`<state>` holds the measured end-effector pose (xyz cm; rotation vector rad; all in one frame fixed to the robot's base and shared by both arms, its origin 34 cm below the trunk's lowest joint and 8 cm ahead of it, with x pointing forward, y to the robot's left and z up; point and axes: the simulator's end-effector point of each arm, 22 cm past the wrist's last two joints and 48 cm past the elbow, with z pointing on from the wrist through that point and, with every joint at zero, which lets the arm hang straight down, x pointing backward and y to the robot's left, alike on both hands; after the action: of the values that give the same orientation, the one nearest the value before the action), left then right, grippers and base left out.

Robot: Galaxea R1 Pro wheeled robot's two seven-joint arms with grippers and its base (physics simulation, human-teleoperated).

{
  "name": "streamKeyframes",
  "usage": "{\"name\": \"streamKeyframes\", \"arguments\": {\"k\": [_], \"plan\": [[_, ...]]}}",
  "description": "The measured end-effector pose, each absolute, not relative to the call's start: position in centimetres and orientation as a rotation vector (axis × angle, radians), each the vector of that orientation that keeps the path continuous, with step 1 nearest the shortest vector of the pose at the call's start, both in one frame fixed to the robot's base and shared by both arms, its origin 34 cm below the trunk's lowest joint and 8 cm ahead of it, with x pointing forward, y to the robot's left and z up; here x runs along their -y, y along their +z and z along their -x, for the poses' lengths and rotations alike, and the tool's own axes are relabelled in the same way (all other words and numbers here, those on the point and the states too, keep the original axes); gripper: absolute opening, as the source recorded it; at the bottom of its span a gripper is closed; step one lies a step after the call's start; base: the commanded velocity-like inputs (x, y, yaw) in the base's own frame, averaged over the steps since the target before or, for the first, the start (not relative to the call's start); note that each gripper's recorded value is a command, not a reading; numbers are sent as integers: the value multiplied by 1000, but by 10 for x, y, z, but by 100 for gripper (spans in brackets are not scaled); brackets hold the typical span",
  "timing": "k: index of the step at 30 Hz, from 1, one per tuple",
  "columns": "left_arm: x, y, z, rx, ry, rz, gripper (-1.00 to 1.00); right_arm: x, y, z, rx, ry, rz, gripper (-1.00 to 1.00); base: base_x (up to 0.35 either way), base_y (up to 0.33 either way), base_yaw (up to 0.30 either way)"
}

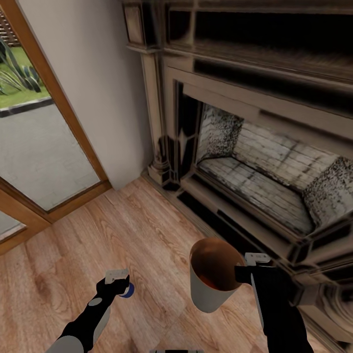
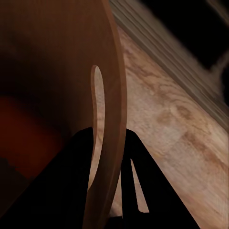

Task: Put the three can of soda from the living room inside the tash can in the kitchen.

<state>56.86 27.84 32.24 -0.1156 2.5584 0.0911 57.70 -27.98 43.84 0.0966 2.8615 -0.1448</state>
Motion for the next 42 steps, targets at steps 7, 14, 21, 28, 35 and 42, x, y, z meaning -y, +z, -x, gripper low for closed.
{"name": "streamKeyframes", "arguments": {"k": [7,14,21,28,35,42], "plan": [[-278,308,-566,-2559,91,115,100,280,424,-574,-2861,-144,-97,-100,0,0,0],[-278,293,-564,-2558,91,115,100,279,409,-572,-2861,-143,-97,-100,0,0,0],[-279,279,-561,-2557,92,115,100,279,395,-569,-2861,-143,-96,-100,0,0,0],[-279,264,-558,-2556,93,115,100,279,380,-566,-2861,-142,-96,-100,0,0,0],[-280,249,-555,-2555,94,114,100,279,365,-563,-2860,-145,-93,-100,0,0,0],[-281,234,-552,-2554,95,114,100,279,369,-577,-2808,-165,-61,-100,0,0,0]]}}
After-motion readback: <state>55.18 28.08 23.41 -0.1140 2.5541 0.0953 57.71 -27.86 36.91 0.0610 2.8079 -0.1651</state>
